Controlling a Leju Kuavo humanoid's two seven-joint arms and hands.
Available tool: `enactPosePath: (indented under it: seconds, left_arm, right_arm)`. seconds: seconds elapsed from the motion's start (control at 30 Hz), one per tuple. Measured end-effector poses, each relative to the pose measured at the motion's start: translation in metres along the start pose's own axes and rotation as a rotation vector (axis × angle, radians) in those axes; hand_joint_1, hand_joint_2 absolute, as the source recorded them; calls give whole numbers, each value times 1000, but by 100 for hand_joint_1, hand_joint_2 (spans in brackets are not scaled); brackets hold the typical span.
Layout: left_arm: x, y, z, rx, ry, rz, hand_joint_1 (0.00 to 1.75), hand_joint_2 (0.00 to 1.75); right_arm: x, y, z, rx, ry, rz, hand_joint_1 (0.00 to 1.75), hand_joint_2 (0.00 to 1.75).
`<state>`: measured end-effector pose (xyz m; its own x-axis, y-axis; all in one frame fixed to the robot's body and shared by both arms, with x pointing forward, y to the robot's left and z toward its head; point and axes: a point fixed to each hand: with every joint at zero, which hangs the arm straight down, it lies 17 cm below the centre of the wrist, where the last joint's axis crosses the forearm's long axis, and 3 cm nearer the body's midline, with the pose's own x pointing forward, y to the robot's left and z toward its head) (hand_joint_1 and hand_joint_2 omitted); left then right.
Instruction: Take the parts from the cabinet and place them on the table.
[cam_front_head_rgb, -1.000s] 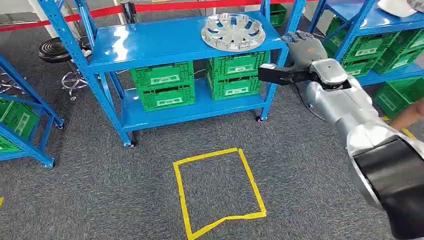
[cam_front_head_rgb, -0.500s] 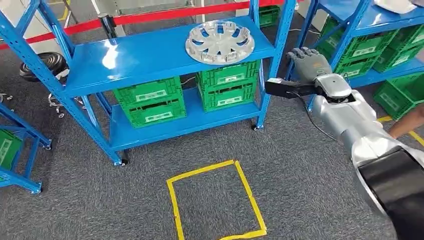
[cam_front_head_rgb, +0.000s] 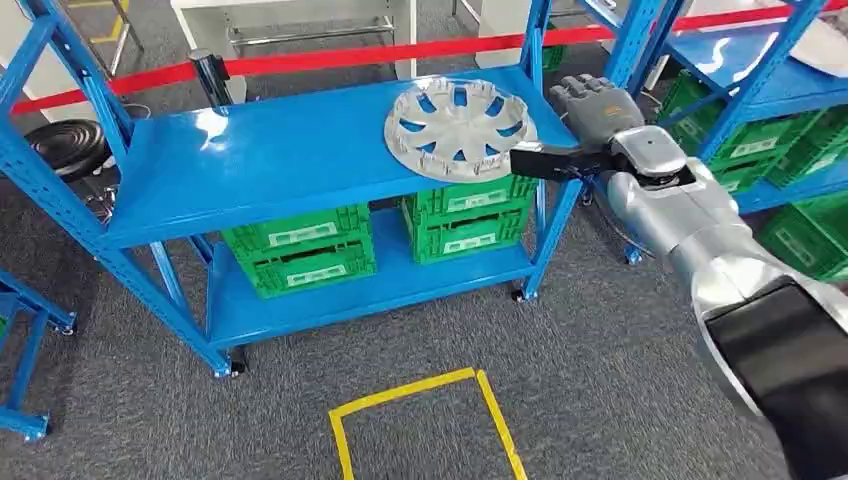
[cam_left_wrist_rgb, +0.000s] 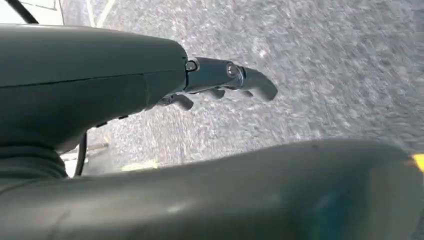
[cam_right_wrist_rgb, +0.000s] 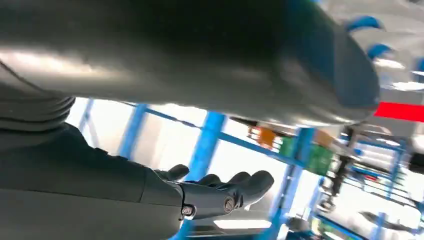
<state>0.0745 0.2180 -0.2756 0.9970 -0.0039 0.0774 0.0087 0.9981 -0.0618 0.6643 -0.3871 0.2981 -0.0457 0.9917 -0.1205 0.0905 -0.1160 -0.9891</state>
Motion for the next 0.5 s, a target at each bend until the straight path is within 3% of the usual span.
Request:
enactPosePath:
  seconds: [0.13,0.2,0.27,0.5]
  left_arm:
    - [0,-2,0,-2,5,-2,0,0]
    - [5,1,0,4,5,-11,0,0]
    - [9,2,1,7,7,-19,0,0]
    - [6,2,1,7,18,-28,0,0]
  right_arm:
    - [24,16,2,17,-30,-10,0,0]
    - [41,-8,-7,-27,-53,-31,0,0]
    - [72,-22,-12,-52,-93,-54,0,0]
    - [195,-3,1,-33,-277,-97,0,0]
